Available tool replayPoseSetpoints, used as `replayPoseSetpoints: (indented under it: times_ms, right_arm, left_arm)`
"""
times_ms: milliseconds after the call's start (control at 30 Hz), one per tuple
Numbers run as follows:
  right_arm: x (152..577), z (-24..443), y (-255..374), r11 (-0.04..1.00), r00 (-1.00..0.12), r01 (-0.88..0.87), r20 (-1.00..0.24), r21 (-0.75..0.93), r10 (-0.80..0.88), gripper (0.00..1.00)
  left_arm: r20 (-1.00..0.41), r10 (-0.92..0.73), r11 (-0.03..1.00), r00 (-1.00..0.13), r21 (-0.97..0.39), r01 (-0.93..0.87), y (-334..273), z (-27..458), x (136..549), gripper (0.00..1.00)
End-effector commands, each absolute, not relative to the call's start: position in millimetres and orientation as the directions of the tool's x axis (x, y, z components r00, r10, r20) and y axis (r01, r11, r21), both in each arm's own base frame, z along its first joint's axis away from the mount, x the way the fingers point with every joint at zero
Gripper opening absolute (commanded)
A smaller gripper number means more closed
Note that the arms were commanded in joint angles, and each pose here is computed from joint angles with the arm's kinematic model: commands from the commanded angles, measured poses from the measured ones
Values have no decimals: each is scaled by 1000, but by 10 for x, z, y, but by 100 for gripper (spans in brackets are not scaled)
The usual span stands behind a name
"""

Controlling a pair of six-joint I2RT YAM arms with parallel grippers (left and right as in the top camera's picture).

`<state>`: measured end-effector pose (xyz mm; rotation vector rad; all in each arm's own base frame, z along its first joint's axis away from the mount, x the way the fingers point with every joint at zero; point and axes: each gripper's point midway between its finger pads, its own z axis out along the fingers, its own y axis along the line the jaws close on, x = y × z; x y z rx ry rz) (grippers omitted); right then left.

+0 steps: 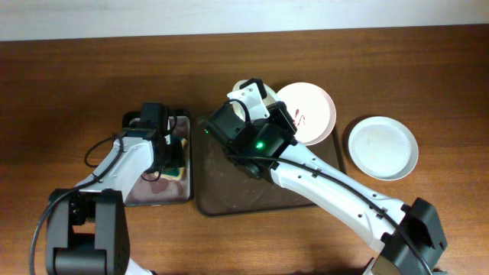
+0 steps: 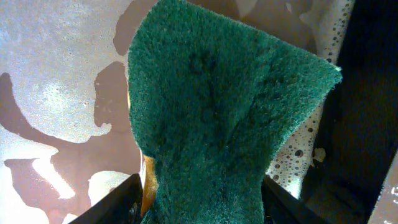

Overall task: Clean dirty plates on tray and stack at the side
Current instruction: 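Carry the plate right and lower it onto the stacked plates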

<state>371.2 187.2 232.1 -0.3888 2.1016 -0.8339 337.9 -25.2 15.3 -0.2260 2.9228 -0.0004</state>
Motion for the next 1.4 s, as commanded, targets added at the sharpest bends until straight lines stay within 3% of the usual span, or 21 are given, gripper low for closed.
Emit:
replayPoseSetpoints:
  times_ms: [0, 500, 600, 733, 900, 1067, 1367]
  right_arm:
    - [3699, 2654, 1813, 737, -566, 107, -651, -667, -506, 4]
    - [3772, 2653, 1789, 775, -561, 138, -693, -617, -452, 4]
    - [3874, 2455, 1705, 844, -618, 95, -696, -529, -367, 4]
    - [4005, 2091, 1410, 947, -742, 106, -658, -304, -129, 4]
    - [4136, 1816, 921, 980, -830, 197, -535, -24, 154, 4]
    - [4127, 1692, 34, 910, -817, 391, -402, 141, 413, 4]
    - [3509, 1321, -1270, 712, -679, 699, -251, 68, 690, 4]
  left_arm:
    - [-210, -154, 987, -965, 1, -158, -193, 150, 3362, 55]
    - [-210, -154, 988, -966, -2, -157, -200, 150, 3361, 55]
    - [-209, -154, 988, -966, -2, -157, -199, 150, 3360, 56]
    - [-200, -154, 988, -968, 1, -157, -197, 145, 3337, 55]
    - [-200, -154, 988, -968, 1, -158, -197, 145, 3336, 55]
    - [-200, -154, 988, -968, 1, -158, -197, 145, 3336, 55]
    - [-200, -154, 988, -968, 1, -158, -197, 145, 3337, 55]
